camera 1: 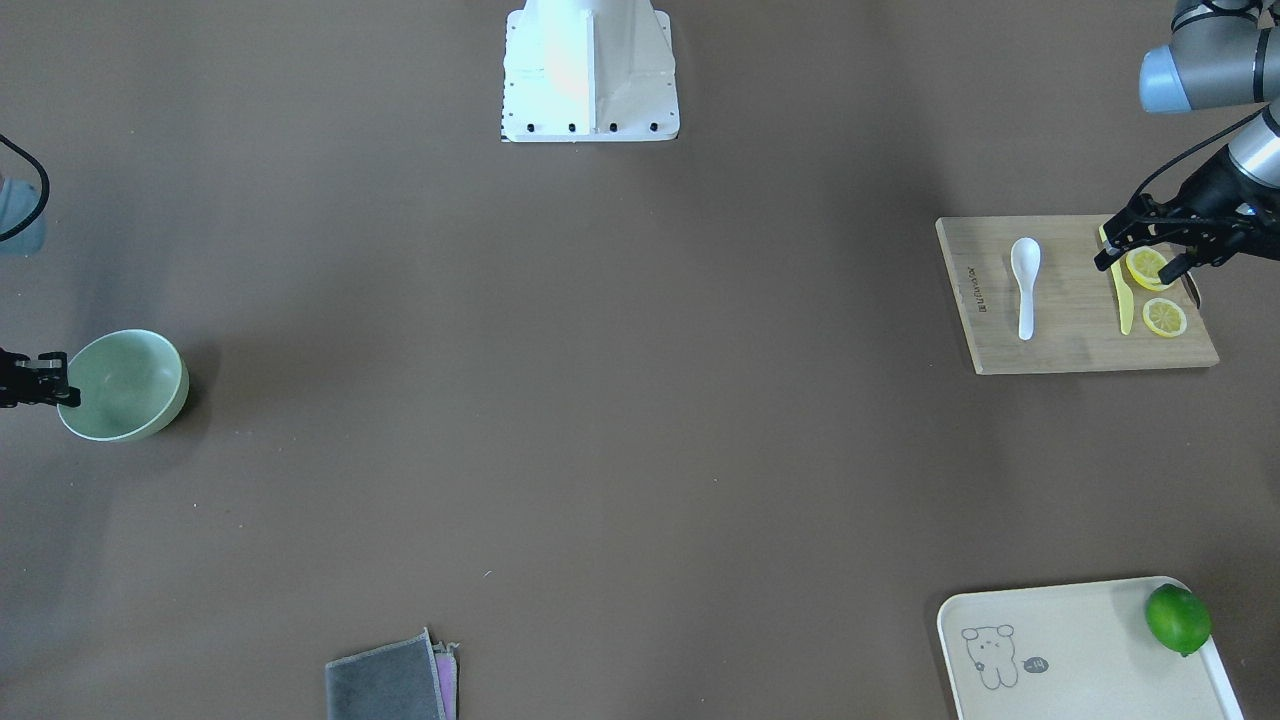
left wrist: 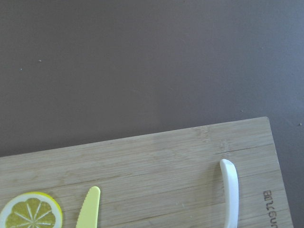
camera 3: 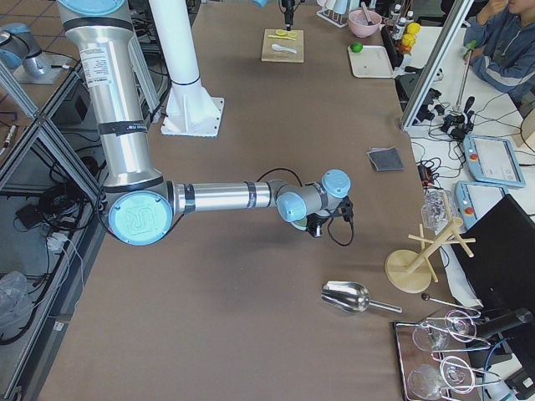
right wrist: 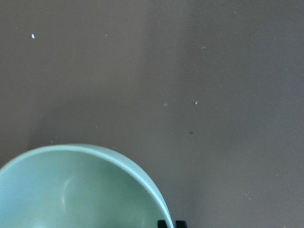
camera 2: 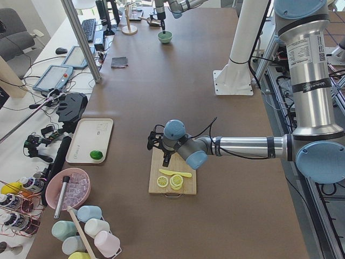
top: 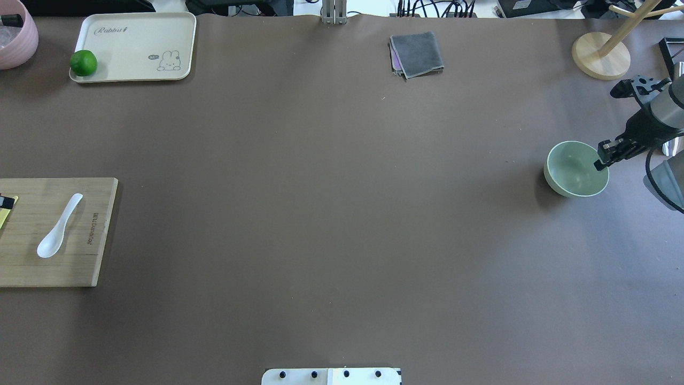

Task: Place spoon in bowl
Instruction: 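Lower the right gripper onto the rim of the pale green bowl, then drag the bowl to center with right gripper while left grasps white spoon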

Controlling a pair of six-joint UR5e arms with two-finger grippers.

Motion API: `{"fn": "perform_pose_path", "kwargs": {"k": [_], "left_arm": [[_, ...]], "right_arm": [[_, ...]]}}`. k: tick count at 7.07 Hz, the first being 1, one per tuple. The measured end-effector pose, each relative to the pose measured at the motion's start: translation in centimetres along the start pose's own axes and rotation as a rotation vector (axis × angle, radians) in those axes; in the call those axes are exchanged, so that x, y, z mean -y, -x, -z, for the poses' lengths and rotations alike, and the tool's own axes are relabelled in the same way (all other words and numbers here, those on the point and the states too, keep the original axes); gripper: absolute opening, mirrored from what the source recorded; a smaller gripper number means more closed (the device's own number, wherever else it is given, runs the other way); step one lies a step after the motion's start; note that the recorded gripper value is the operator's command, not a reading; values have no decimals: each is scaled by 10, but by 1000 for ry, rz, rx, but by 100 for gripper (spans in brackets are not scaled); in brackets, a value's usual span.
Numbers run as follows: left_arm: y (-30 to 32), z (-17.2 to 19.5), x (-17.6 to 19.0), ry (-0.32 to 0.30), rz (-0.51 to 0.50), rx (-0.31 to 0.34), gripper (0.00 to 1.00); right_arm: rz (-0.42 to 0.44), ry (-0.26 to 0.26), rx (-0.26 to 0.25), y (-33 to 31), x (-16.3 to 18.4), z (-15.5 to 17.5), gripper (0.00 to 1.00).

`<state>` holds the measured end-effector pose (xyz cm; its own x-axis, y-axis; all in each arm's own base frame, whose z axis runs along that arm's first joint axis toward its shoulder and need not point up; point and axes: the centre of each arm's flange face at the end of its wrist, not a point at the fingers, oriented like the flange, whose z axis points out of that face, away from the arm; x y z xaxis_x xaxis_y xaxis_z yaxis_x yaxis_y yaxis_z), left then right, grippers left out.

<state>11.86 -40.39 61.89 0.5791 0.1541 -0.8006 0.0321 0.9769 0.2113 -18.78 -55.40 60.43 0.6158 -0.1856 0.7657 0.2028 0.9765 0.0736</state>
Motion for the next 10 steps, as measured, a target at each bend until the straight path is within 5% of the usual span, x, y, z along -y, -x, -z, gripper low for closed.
{"fn": "perform_pose_path", "kwargs": {"k": [4, 6, 10], "left_arm": [[-35, -36, -15, 37, -109, 13, 78], [-67, -55, 0, 20, -171, 12, 75], [-86, -72, 4, 5, -214, 32, 50]], "right_arm": [[-142, -35, 86, 166, 33, 13, 0], [-220, -40, 123, 280, 19, 4, 0], [-246, -41, 147, 433, -22, -39, 0]]}}
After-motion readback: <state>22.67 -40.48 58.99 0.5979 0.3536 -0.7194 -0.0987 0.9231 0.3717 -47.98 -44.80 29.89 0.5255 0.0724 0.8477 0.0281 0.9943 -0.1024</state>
